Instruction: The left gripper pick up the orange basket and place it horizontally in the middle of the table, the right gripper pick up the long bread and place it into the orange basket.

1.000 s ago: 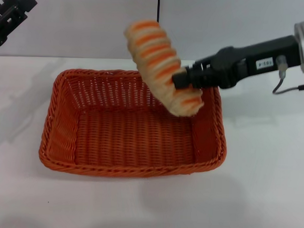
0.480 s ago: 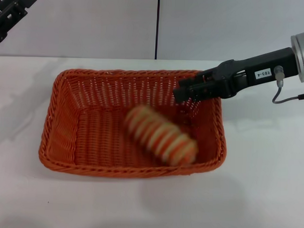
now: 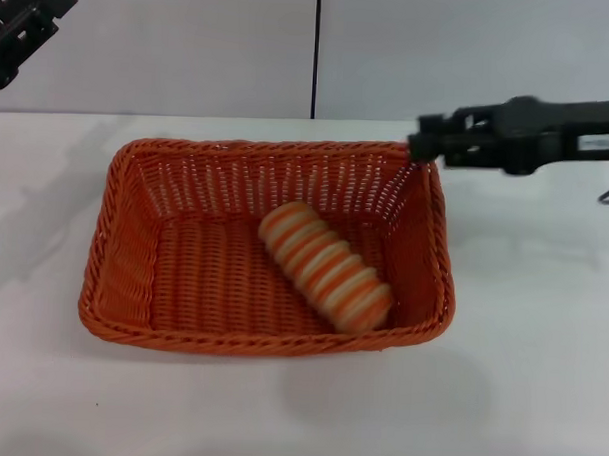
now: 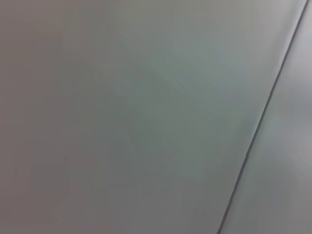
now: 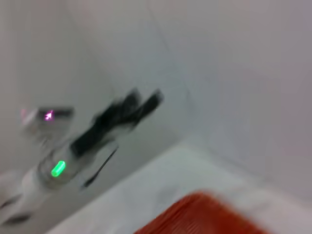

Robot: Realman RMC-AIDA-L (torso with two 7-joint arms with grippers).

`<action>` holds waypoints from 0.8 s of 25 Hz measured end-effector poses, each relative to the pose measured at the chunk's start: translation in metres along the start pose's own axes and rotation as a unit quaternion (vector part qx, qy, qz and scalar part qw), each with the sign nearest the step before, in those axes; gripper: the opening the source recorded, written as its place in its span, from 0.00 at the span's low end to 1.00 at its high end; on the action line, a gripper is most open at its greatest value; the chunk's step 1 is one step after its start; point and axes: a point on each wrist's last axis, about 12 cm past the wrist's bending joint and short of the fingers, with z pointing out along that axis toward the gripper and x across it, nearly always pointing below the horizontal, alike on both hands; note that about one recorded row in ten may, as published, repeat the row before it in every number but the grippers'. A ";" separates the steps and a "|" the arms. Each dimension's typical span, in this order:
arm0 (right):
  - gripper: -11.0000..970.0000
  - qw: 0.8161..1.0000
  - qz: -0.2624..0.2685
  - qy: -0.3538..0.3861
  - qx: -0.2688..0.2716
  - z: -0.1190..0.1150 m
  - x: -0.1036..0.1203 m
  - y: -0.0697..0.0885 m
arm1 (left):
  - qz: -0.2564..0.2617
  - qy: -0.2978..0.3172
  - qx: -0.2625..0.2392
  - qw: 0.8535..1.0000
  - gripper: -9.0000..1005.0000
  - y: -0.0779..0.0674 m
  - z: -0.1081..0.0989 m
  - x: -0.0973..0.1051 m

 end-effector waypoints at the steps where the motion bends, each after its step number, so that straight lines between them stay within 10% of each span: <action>1: 0.50 1.000 -0.006 -0.025 0.015 -0.008 0.006 -0.002 | 0.007 -0.001 -0.001 1.000 0.80 0.000 0.000 0.000; 9: 0.50 0.934 -0.062 -0.290 0.199 -0.088 0.085 -0.008 | 0.128 -0.062 -0.067 0.988 0.80 0.000 -0.021 0.020; 13: 0.50 0.813 -0.111 -0.416 0.391 -0.129 0.143 0.002 | 0.199 -0.119 -0.145 0.962 0.80 -0.004 -0.038 0.032; 14: 0.50 0.813 -0.111 -0.416 0.391 -0.129 0.143 0.002 | 0.213 -0.130 -0.166 0.954 0.80 -0.005 -0.041 0.035; 15: 0.50 0.757 -0.113 -0.448 0.462 -0.141 0.162 0.008 | 0.221 -0.137 -0.177 0.949 0.80 -0.005 -0.043 0.036; 17: 0.50 0.740 -0.112 -0.455 0.483 -0.144 0.167 0.010 | 0.248 -0.156 -0.213 0.932 0.80 -0.008 -0.048 0.040; 20: 0.50 0.665 -0.105 -0.474 0.567 -0.151 0.188 0.018 | 0.270 -0.178 -0.263 0.909 0.80 -0.011 -0.054 0.044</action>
